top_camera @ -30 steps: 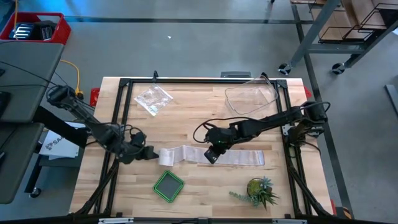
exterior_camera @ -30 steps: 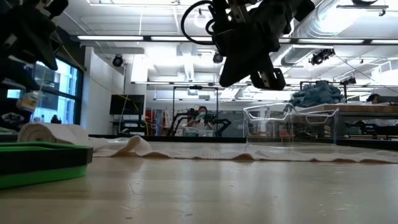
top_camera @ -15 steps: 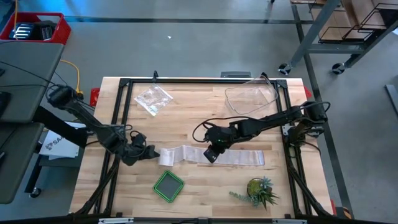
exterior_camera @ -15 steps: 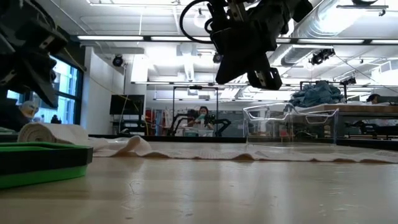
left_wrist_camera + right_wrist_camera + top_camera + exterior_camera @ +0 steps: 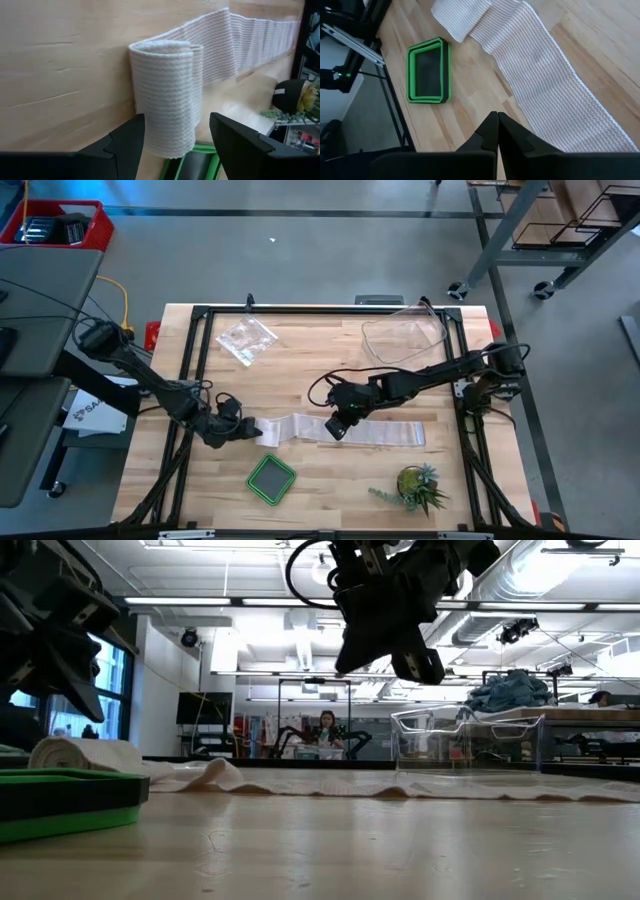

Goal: Roll bandage
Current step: Roll the white bandage

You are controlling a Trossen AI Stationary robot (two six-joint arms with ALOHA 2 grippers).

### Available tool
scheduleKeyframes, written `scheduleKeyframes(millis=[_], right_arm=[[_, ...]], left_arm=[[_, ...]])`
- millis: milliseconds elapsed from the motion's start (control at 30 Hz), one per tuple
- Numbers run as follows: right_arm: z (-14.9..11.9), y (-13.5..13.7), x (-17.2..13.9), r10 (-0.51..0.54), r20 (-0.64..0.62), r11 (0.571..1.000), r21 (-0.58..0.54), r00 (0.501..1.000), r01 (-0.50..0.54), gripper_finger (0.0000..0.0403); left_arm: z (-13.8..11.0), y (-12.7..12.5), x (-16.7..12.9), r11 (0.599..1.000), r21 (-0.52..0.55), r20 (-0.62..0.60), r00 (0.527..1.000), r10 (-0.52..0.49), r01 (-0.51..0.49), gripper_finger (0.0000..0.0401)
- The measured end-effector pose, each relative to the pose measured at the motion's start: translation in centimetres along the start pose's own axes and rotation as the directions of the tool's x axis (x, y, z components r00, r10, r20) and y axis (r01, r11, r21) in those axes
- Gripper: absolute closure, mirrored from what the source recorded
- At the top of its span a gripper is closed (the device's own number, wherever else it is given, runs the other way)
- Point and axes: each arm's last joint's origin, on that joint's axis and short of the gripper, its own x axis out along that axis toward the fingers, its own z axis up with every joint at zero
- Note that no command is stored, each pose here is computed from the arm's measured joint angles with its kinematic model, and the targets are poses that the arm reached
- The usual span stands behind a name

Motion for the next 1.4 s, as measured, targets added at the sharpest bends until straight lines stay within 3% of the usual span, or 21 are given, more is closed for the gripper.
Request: scheduleKeyframes(millis=[400, 500, 633, 700, 900, 1400], right_arm=[[0.0, -0.1, 0.1, -0.015, 0.003, 0.999, 0.043, 1.000, 0.015, 0.0403], [-0.4, -0.3, 1.4, -0.022, -0.016, 0.996, 0.083, 1.000, 0.023, 0.0403], [-0.6, -0.8, 3.7, -0.030, -0.006, 0.990, 0.138, 1.000, 0.031, 0.0403], [-0.6, -1.3, 4.7, -0.053, 0.013, 0.981, 0.186, 0.998, 0.050, 0.0403], [-0.9, -2.3, 6.4, -0.111, 0.020, 0.955, 0.279, 0.994, 0.101, 0.0403], [-1.6, -2.9, 7.3, -0.186, 0.019, 0.930, 0.325, 0.982, 0.170, 0.0403]], left_arm=[[0.8, -0.3, 1.2, 1.000, -0.010, 0.034, 0.999, 0.016, -0.016, 0.0194], [0.9, -0.3, 1.3, 0.999, -0.011, 0.013, 0.999, 0.032, -0.032, 0.0240], [1.0, 0.0, 1.3, 0.998, 0.002, 0.007, 0.998, 0.065, -0.065, 0.0350], [1.0, 0.0, 1.3, 0.998, 0.008, 0.008, 0.998, 0.069, -0.069, 0.0386], [1.1, -0.1, 0.8, 0.998, -0.015, -0.004, 0.998, 0.059, -0.059, 0.0397], [2.0, -0.3, -2.1, 1.000, 0.000, -0.083, 0.996, 0.028, -0.028, 0.0400]])
